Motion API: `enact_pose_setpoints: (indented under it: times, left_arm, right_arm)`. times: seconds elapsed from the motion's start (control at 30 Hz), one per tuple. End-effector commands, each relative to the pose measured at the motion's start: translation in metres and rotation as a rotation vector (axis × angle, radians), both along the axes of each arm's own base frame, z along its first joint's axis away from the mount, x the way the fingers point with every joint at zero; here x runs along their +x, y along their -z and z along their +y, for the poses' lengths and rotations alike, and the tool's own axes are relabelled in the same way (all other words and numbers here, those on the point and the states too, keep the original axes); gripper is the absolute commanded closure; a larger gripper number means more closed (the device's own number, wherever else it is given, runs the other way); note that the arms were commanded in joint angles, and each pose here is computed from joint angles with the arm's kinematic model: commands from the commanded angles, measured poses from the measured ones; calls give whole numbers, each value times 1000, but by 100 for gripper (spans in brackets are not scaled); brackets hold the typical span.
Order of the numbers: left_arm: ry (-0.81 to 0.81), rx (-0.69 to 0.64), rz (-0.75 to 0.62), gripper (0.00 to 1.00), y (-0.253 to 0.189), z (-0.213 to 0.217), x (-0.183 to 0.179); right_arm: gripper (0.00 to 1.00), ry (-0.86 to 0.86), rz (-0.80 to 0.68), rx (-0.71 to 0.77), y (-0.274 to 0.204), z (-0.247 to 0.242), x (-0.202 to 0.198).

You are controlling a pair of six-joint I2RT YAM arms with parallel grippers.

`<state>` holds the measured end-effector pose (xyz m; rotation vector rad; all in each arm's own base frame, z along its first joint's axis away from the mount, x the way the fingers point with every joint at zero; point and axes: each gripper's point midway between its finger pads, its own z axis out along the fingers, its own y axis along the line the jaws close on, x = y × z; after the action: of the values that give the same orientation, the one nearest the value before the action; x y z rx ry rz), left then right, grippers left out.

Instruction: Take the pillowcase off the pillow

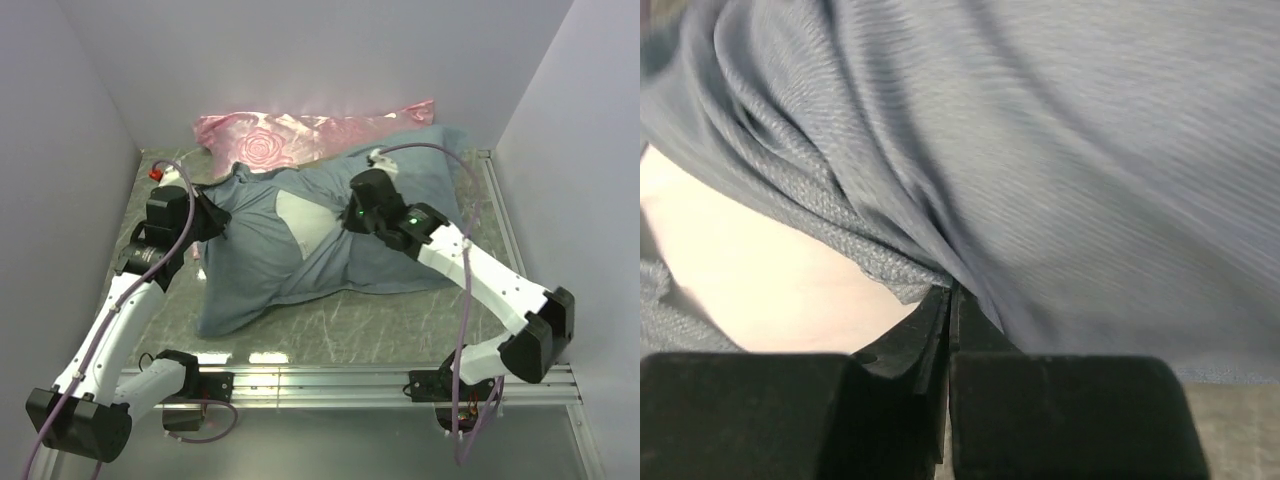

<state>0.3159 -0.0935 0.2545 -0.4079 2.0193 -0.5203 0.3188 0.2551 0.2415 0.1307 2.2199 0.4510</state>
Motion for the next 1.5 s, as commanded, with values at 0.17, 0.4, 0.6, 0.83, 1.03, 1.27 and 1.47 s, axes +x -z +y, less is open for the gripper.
enact_pose_setpoints:
  times: [0.17, 0.4, 0.6, 0.83, 1.03, 1.27, 1.47]
  left_arm:
    - [91, 35, 14, 86, -13, -3, -16]
    - [244, -31, 80, 99, 19, -37, -19]
    - [230, 26, 73, 67, 18, -33, -17]
    - [154, 106, -59, 26, -51, -14, -13]
    - [60, 72, -61, 22, -68, -37, -17]
    - [-37, 62, 17, 17, -31, -97, -10]
    - [-151, 160, 59, 15, -6, -121, -3]
  right_arm:
    - [100, 263, -109, -11, -51, -91, 22]
    - [100, 162, -1, -76, 7, -58, 27]
    - [85, 115, 13, -116, 23, -40, 20]
    - [68, 84, 7, -185, 21, -22, 10]
    - [64, 79, 6, -180, 21, -15, 8]
    - [62, 75, 3, -158, 18, -12, 7]
    - [61, 76, 4, -173, 19, -18, 4]
